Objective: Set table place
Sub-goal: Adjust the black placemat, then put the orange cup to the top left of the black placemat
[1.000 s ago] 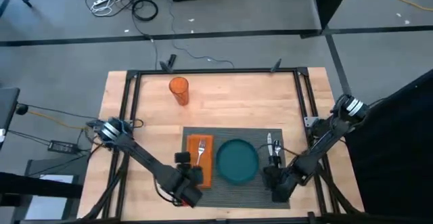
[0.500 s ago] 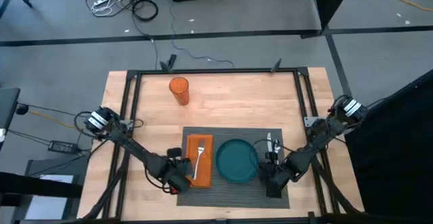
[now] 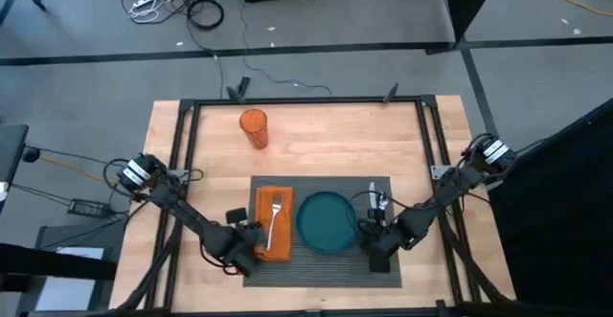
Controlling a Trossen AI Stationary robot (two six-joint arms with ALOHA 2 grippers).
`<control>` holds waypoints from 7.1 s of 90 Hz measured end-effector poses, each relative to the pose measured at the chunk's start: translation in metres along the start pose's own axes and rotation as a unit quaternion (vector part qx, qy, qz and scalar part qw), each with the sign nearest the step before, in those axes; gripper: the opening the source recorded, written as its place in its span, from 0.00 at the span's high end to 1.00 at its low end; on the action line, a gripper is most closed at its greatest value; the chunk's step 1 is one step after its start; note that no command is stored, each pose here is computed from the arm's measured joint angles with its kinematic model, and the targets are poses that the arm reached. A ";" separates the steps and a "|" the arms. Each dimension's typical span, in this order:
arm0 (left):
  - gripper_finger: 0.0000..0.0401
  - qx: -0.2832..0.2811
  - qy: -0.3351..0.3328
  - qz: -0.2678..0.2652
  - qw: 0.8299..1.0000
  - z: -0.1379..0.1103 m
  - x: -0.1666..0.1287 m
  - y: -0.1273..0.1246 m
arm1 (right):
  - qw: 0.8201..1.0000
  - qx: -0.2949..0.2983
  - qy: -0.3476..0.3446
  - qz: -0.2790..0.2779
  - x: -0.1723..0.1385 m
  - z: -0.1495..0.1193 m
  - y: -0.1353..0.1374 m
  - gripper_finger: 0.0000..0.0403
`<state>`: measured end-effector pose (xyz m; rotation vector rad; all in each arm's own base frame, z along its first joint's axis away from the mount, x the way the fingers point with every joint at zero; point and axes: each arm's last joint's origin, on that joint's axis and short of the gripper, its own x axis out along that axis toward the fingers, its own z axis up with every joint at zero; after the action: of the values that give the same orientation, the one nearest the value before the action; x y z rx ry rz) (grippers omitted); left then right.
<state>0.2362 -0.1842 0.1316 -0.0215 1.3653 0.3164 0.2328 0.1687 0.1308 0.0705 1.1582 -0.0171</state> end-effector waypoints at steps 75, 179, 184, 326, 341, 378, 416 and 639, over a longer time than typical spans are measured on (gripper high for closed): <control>0.66 -0.039 -0.089 0.059 0.994 0.055 -0.105 0.089 | 0.995 -0.002 -0.079 0.057 -0.066 0.020 -0.019 0.74; 0.46 -0.016 -0.061 0.066 0.996 0.103 -0.083 0.307 | 1.000 0.013 -0.021 -0.002 -0.063 0.033 -0.072 0.46; 0.46 -0.015 -0.056 0.062 0.996 0.102 -0.074 0.310 | 1.000 0.014 -0.021 -0.002 -0.063 0.033 -0.072 0.46; 1.00 0.187 -0.163 -0.047 0.967 0.290 -0.046 0.189 | 0.994 0.065 -0.084 0.039 -0.149 -0.027 -0.046 0.56; 1.00 0.196 -0.156 -0.046 0.967 0.291 -0.037 0.191 | 0.993 0.066 -0.090 0.038 -0.149 -0.028 -0.044 0.56; 1.00 0.225 -0.153 -0.049 0.961 0.294 -0.028 0.188 | 0.992 0.071 -0.093 0.035 -0.149 -0.028 -0.044 0.56; 0.78 0.221 -0.173 -0.046 0.959 0.298 -0.028 0.189 | 0.993 0.071 -0.093 0.035 -0.149 -0.028 -0.044 0.56; 0.63 -0.051 -0.255 -0.012 0.965 0.041 -0.106 0.199 | 0.975 -0.074 -0.186 -0.101 -0.189 0.066 -0.160 0.40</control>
<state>0.2112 -0.0075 0.2758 -0.0389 0.8359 0.3430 0.2096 0.0009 0.3228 -0.1763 0.7845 -0.1190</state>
